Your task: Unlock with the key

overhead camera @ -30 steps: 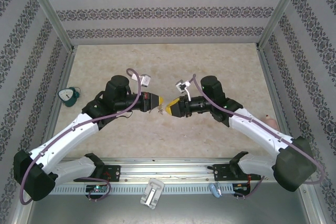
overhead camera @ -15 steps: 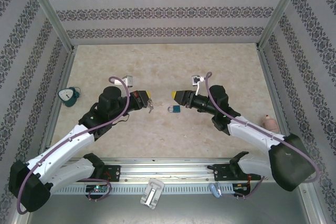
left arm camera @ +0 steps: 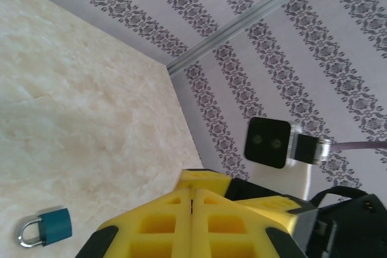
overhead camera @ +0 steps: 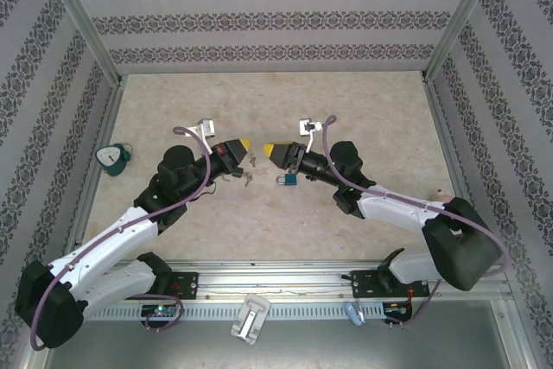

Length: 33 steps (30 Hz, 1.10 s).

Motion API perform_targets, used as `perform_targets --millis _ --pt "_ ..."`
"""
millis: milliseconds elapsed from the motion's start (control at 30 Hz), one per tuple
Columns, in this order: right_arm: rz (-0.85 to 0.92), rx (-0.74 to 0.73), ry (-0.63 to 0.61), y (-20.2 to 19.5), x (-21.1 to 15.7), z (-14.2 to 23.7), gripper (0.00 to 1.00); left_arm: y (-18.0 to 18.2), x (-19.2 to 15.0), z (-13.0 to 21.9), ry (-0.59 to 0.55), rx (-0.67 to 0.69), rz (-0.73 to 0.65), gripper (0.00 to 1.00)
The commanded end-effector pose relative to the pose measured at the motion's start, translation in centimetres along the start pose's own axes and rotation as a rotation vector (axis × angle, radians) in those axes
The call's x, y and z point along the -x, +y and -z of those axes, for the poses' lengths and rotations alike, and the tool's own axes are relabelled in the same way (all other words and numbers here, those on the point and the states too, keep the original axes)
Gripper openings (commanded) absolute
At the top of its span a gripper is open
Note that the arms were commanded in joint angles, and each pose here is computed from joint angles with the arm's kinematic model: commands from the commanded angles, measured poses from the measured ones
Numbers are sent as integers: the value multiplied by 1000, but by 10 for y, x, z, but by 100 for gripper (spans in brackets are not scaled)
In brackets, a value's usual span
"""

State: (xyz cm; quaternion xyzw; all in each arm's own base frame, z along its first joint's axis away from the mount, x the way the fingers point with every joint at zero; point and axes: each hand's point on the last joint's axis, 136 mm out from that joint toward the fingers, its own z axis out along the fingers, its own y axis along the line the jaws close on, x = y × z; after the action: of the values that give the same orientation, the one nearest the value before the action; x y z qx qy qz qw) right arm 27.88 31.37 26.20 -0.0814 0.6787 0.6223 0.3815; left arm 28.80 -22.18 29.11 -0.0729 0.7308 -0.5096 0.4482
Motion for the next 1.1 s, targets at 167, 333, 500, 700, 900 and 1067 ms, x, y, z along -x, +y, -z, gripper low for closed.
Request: perform_targets --millis 167,333,500,700,900,1067 --pt "0 223 -16 48 13 -12 38 -23 11 3 -37 -123 10 0" --pt "1 255 -18 55 11 -12 41 -24 11 4 -41 -128 10 0" --pt "-20 273 12 55 6 -15 39 -27 13 5 -49 -141 10 0" --pt "-33 275 35 51 -3 -21 40 -26 12 4 -47 -146 14 0" --pt "-27 291 36 55 -3 -20 37 -25 12 4 -51 -139 16 0" --pt "-29 305 47 58 -6 -19 39 -23 14 5 -64 -132 17 0"
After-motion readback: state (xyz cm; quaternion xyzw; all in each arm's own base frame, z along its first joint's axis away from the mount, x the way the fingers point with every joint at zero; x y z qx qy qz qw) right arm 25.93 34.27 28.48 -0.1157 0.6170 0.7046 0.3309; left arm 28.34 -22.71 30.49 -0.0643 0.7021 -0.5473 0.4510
